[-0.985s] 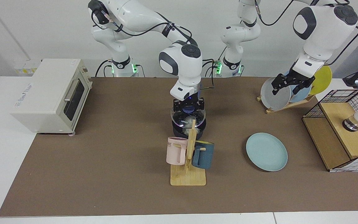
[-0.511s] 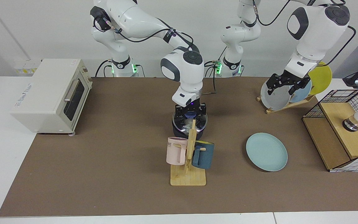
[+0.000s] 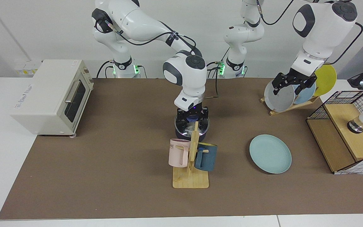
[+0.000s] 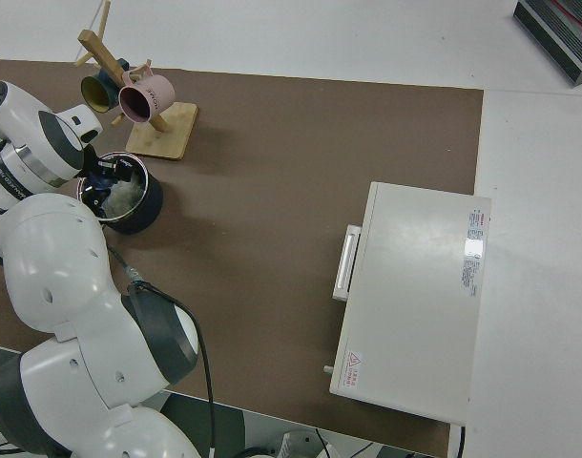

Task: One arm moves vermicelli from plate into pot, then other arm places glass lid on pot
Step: 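Lower the glass lid onto the black pot with the right gripper, then open the right gripper and lift it off the lid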

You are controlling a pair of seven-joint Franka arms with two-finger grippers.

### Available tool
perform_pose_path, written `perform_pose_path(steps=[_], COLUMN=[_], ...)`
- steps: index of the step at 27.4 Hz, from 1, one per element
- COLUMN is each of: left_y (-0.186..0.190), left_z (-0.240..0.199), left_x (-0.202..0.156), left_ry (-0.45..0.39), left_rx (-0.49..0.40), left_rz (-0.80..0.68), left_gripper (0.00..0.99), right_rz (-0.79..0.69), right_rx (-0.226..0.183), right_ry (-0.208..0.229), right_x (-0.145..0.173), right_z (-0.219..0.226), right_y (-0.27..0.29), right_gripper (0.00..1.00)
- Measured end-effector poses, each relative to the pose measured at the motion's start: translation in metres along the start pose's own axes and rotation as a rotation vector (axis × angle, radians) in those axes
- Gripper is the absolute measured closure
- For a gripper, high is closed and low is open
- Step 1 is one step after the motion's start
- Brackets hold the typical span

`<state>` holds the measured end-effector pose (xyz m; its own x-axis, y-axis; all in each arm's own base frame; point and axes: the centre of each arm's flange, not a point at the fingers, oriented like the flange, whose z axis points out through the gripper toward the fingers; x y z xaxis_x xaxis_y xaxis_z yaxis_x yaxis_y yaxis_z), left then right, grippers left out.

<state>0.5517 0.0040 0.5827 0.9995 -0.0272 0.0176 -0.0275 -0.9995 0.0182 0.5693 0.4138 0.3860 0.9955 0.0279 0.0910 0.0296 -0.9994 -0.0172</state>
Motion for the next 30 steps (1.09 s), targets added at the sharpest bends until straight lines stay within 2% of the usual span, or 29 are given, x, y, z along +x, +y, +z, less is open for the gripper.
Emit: perform_pose_path(steps=[30], left_y=[0.0018], left_z=[-0.0020], left_x=[-0.0008], left_ry=[0.004], left_rx=[0.001], left_rz=[0.003], left_gripper=[0.000], right_rz=[-0.004], right_rx=[-0.005], right_ry=[-0.013], right_x=[-0.0022], right_z=[0.0062], right_y=[-0.0020], right_gripper=[0.57])
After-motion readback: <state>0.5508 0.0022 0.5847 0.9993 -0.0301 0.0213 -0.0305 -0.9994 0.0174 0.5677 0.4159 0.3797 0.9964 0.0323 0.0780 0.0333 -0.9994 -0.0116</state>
